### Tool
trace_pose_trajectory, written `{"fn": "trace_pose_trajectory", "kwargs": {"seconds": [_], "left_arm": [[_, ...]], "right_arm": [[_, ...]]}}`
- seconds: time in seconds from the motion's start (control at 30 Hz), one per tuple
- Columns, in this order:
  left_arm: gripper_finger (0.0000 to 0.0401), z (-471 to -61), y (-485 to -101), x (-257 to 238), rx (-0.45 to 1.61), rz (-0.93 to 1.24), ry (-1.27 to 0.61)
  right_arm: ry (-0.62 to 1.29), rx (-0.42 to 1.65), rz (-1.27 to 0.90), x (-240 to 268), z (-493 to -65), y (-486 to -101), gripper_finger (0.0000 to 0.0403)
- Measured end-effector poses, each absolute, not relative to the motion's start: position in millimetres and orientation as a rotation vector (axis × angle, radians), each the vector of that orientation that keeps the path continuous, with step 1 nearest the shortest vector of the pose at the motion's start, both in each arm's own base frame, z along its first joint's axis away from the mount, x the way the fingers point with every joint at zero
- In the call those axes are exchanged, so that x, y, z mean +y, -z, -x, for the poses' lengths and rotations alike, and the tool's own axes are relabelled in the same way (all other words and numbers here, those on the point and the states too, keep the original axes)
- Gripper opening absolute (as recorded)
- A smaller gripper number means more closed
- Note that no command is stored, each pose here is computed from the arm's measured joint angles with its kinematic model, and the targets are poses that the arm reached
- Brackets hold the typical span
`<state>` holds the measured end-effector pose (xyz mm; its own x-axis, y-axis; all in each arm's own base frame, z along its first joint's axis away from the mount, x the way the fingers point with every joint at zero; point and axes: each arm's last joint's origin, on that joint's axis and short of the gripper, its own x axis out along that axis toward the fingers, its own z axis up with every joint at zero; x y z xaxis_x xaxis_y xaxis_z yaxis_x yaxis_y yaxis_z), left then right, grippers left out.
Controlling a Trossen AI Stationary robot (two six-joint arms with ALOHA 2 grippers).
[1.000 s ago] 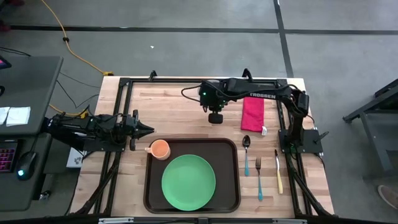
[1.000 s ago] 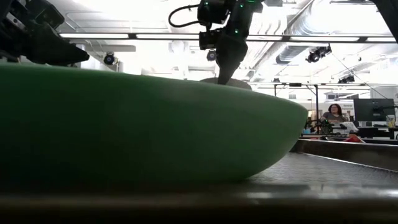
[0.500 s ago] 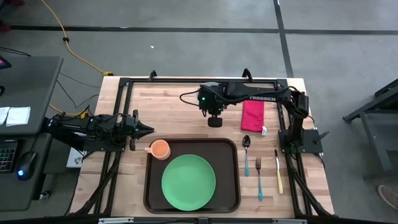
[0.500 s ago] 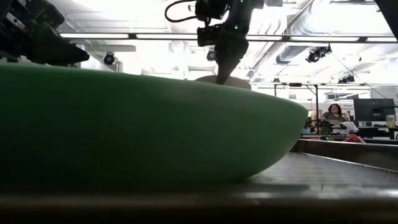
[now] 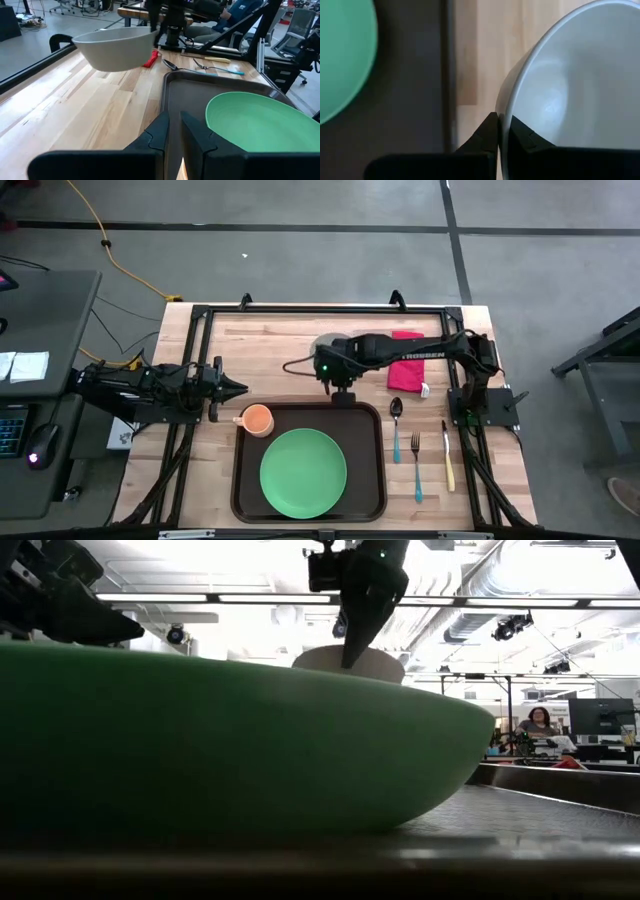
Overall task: Set up tray
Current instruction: Put the gray bowl on the green plate
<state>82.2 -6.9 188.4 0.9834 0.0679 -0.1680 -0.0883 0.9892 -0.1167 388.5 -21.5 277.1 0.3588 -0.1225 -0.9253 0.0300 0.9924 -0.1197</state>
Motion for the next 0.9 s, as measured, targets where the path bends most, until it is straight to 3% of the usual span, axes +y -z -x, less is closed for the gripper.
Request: {"fn": "trace_pose_trajectory", "kwargs": {"seconds": [0.37,0.9], "left_arm": [[0.0074,-82,-188,-7,0.164,0.124,-0.078],[0.0074,-82,-188,-7,0.164,0.124,-0.078]], "right_arm": [[0.089,1.191,0.089,6,-389,-277,0.0],[0.096,1.168,0.073,8,-391,-278,0.0]]}}
